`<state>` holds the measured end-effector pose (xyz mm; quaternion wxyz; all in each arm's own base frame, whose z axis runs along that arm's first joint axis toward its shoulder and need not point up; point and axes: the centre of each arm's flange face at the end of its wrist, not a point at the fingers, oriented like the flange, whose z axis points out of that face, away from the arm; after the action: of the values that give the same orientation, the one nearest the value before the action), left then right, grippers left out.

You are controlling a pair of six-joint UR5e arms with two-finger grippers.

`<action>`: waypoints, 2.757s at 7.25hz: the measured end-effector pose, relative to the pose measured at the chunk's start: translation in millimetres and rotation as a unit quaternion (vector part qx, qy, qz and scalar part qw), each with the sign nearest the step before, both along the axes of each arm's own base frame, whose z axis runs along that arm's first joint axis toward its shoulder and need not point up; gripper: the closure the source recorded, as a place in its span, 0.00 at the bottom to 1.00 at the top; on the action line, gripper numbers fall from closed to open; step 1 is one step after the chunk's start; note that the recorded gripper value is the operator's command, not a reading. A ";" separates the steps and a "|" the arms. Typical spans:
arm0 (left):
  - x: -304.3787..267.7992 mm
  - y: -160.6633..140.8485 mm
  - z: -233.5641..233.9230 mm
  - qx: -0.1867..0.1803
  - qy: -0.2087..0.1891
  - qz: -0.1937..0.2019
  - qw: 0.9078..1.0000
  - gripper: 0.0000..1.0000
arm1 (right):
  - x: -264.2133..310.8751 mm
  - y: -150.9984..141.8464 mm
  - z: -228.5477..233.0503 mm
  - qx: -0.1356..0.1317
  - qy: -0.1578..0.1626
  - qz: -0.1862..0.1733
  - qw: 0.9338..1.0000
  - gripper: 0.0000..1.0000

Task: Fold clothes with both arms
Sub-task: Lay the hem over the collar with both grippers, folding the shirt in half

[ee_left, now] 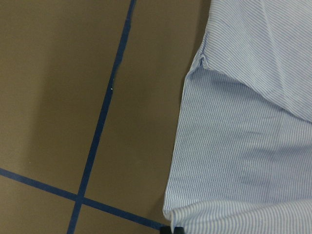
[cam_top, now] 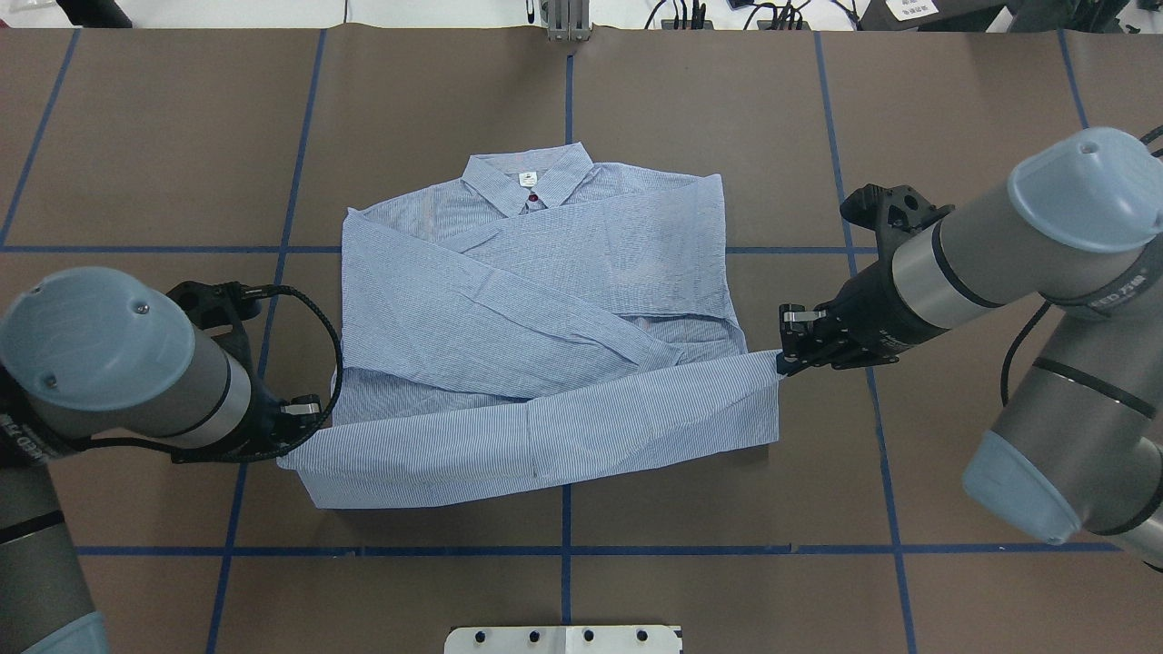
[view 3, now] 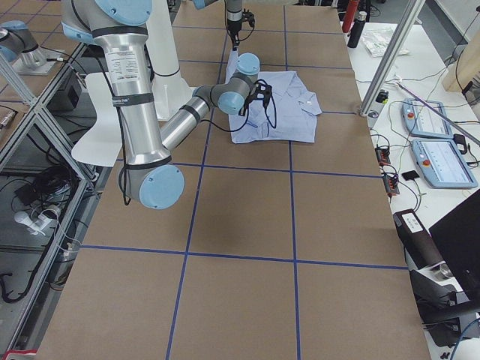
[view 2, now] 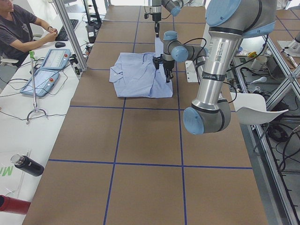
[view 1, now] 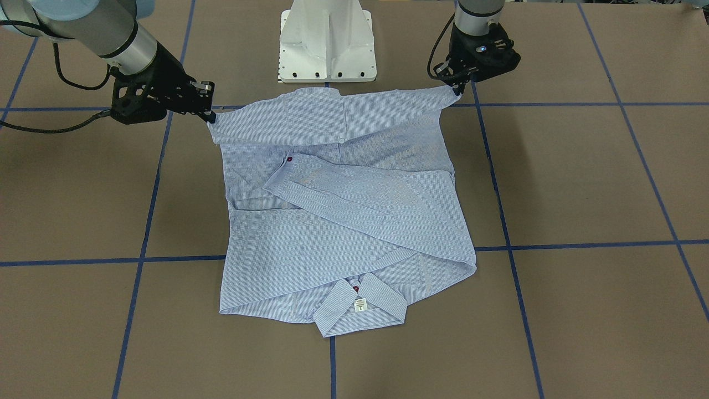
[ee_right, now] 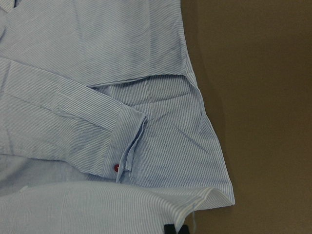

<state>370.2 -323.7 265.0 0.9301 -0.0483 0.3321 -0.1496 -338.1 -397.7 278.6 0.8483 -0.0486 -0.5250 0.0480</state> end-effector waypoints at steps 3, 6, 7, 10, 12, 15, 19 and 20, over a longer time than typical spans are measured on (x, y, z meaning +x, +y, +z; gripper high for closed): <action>-0.6 -53.4 -8.9 0.011 0.004 -0.035 0.999 1.00 | 1.4 -53.2 -17.8 0.005 -0.003 0.037 0.999 1.00; -31.0 -95.4 -7.2 0.029 0.007 -0.062 0.998 1.00 | 14.8 -101.5 -25.6 0.017 0.000 0.067 0.998 1.00; -38.7 -106.9 -2.8 0.034 0.002 -0.065 0.997 1.00 | 16.1 -112.1 -26.2 0.020 0.003 0.072 0.997 1.00; -22.3 -139.4 10.6 0.040 0.003 -0.072 0.997 1.00 | 4.6 -149.1 -27.3 0.020 0.015 0.080 0.996 1.00; -2.5 -161.3 24.3 0.045 0.009 -0.074 0.996 1.00 | -15.1 -178.5 -33.3 0.016 0.026 0.084 0.996 1.00; -14.7 -195.8 39.4 0.055 0.017 -0.100 0.993 1.00 | -31.0 -218.0 -33.2 0.011 0.046 0.093 0.995 1.00; -19.8 -232.5 29.2 0.062 0.025 -0.115 0.991 1.00 | -30.1 -232.0 -14.1 0.005 0.064 0.098 0.993 1.00; -13.5 -240.0 30.8 0.065 0.030 -0.116 0.991 1.00 | -30.7 -232.8 -10.3 0.002 0.067 0.098 0.993 1.00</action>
<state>356.7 -563.6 295.8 0.8972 0.0462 0.3722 -0.2332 -368.8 -630.5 268.4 0.8728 0.0086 -0.4695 0.1330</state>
